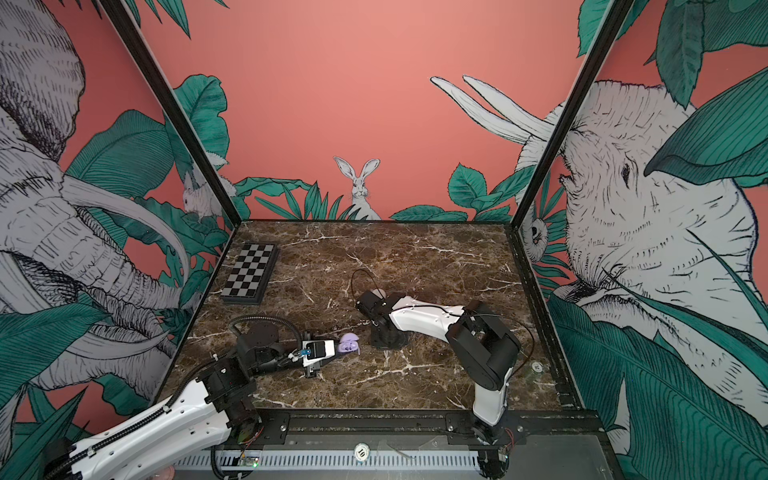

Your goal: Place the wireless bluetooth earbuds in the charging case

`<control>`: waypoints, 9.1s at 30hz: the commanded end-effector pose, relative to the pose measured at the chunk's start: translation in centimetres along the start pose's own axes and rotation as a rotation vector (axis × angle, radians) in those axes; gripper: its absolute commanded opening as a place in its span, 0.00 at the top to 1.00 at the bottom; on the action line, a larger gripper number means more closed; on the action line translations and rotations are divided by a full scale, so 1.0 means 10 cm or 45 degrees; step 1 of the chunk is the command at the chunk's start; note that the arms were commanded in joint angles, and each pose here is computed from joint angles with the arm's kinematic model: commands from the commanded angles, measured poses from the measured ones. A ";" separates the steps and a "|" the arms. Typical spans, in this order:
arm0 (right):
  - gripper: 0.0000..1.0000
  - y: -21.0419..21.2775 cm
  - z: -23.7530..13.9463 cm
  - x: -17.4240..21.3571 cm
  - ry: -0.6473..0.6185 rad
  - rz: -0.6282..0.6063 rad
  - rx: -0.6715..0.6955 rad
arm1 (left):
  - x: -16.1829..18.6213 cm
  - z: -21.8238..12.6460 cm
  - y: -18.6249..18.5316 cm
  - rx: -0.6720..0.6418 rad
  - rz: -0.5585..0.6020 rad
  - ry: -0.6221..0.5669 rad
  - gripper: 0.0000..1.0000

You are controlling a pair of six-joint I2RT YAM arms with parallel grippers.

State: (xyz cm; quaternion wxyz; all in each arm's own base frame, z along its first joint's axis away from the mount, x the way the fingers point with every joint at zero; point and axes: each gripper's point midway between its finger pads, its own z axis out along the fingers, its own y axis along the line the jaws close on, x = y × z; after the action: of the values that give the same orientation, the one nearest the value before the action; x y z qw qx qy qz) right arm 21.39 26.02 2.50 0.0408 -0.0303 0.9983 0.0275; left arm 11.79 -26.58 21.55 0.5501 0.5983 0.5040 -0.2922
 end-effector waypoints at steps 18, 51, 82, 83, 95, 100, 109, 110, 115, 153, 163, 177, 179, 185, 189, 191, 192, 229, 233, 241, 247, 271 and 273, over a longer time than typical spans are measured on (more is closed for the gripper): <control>0.79 -0.05 0.05 0.02 0.006 0.000 0.062 | -0.04 0.00 -0.04 0.021 0.020 -0.028 1.00; 0.81 -0.11 0.19 0.11 0.039 0.146 0.048 | -0.04 0.00 -0.05 0.028 0.017 -0.024 1.00; 0.84 -0.18 0.28 0.12 0.068 0.249 0.046 | -0.01 0.04 -0.06 0.048 0.004 -0.014 1.00; 0.84 -0.18 0.29 0.12 0.067 0.248 0.043 | -0.02 0.04 -0.06 0.049 0.004 -0.014 1.00; 0.87 -0.19 0.28 0.12 0.055 0.242 0.034 | -0.01 0.04 -0.07 0.052 0.001 -0.010 1.00; 0.88 -0.20 0.21 0.07 0.015 0.221 0.042 | -0.01 0.04 -0.07 0.053 0.002 -0.011 1.00; 0.88 -0.14 0.13 0.02 -0.047 0.217 -0.047 | -0.01 0.04 -0.06 0.053 0.001 -0.011 1.00; 0.88 -0.13 0.13 0.02 -0.051 0.221 -0.060 | -0.01 0.04 -0.07 0.053 0.002 -0.011 1.00; 0.88 -0.12 0.12 0.02 -0.071 0.229 -0.102 | 0.00 0.05 -0.07 0.055 0.001 -0.009 1.00; 0.88 -0.05 -0.31 -0.10 -0.308 0.229 -0.365 | 0.02 0.07 -0.05 0.046 -0.037 0.001 1.00; 0.88 -0.01 -0.34 -0.11 -0.346 0.224 -0.428 | -0.04 0.10 0.02 0.009 -0.146 -0.041 1.00; 0.88 0.01 -0.50 -0.16 -0.401 0.207 -0.469 | -0.25 0.03 0.45 -0.258 -0.593 -0.210 1.00; 0.88 0.00 -0.53 -0.17 -0.410 0.200 -0.463 | -0.17 0.03 0.49 -0.304 -0.623 -0.228 1.00; 0.88 -0.03 -0.63 -0.18 -0.444 0.189 -0.469 | 0.03 0.10 0.52 -0.369 -0.668 -0.221 1.00; 0.87 -0.04 -0.71 -0.20 -0.479 0.183 -0.485 | 0.17 0.15 0.52 -0.408 -0.692 -0.239 1.00; 0.87 -0.03 -0.76 -0.21 -0.503 0.181 -0.505 | 0.23 0.17 0.51 -0.415 -0.678 -0.237 1.00; 0.88 -0.03 -0.79 -0.22 -0.512 0.179 -0.517 | 0.25 0.19 0.50 -0.412 -0.667 -0.224 1.00; 0.88 0.21 -2.09 -0.37 -0.945 0.003 -0.893 | 0.28 0.25 0.53 -0.443 -0.574 -0.258 1.00; 0.88 0.29 -2.21 -0.37 -0.980 -0.022 -0.937 | 0.22 0.26 0.54 -0.424 -0.588 -0.284 1.00; 0.87 0.47 -2.44 -0.32 -1.048 -0.087 -1.017 | 0.17 0.34 0.48 -0.347 -0.621 -0.304 1.00; 0.87 0.60 -2.47 -0.28 -1.048 -0.122 -1.055 | 0.12 0.35 0.49 -0.332 -0.640 -0.341 1.00; 0.87 0.76 -2.43 -0.16 -1.045 -0.174 -1.091 | -0.08 0.33 0.59 -0.336 -0.690 -0.441 1.00; 0.87 0.76 -2.43 -0.16 -1.048 -0.173 -1.089 | -0.09 0.32 0.59 -0.336 -0.694 -0.451 1.00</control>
State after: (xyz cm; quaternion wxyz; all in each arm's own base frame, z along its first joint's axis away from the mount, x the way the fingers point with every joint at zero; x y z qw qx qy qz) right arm 20.47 31.97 26.32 0.3954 -0.0951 0.8094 0.4237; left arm 17.64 -29.03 21.50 0.5861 0.3193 0.5999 -0.4412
